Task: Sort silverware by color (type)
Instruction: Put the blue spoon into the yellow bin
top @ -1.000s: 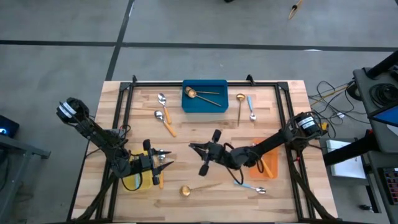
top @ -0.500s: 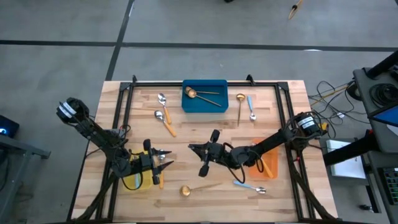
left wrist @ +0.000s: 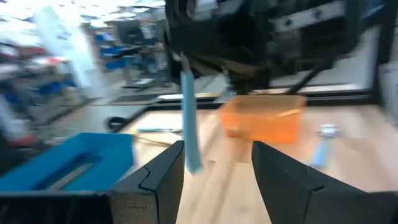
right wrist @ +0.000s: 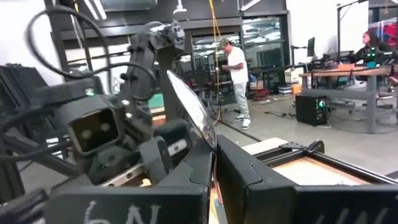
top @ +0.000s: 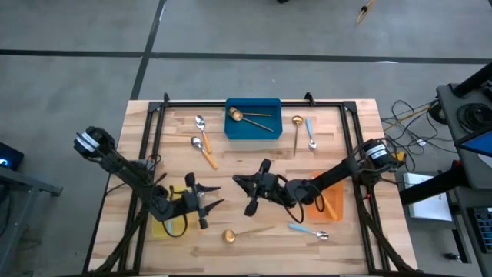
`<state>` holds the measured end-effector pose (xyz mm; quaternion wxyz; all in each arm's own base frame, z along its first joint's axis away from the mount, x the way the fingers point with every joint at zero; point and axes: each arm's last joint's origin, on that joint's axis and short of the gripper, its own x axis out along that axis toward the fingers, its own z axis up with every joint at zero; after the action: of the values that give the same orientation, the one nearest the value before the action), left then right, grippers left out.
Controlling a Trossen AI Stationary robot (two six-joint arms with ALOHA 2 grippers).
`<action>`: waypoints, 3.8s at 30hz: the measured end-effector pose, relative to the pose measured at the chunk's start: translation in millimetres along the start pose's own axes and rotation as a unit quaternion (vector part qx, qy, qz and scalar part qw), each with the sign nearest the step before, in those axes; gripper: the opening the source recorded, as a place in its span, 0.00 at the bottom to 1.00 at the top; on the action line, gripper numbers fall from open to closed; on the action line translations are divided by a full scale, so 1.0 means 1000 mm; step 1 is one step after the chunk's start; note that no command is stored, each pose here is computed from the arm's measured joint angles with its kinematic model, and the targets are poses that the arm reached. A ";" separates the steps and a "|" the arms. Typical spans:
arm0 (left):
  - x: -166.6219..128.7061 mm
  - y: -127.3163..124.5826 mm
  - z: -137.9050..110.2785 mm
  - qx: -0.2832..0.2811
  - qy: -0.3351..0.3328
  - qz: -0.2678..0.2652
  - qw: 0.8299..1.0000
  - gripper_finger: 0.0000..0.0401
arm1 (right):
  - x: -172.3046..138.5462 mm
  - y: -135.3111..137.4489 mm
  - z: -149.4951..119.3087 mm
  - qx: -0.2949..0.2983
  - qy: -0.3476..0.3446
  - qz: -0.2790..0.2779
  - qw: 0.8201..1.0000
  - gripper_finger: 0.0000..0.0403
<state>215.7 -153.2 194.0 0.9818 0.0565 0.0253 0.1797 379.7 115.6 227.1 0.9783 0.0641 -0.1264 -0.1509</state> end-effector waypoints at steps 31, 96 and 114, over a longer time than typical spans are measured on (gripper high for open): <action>0.020 -0.024 -0.011 0.040 0.021 0.129 0.991 0.42 | 0.025 0.020 -0.036 -0.012 -0.031 -0.001 0.999 0.02; 0.029 -0.022 -0.001 0.048 0.028 0.205 0.977 0.03 | 0.045 0.030 -0.054 -0.022 -0.045 -0.045 0.998 0.03; -0.005 -0.026 0.030 0.007 0.005 0.156 0.988 0.02 | 0.044 0.034 0.000 -0.107 0.107 -0.018 0.988 0.33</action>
<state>222.2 -181.9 220.8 0.9411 0.0653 0.0222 0.3311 429.7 133.8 242.2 0.9847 -0.0227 -0.0027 -0.1729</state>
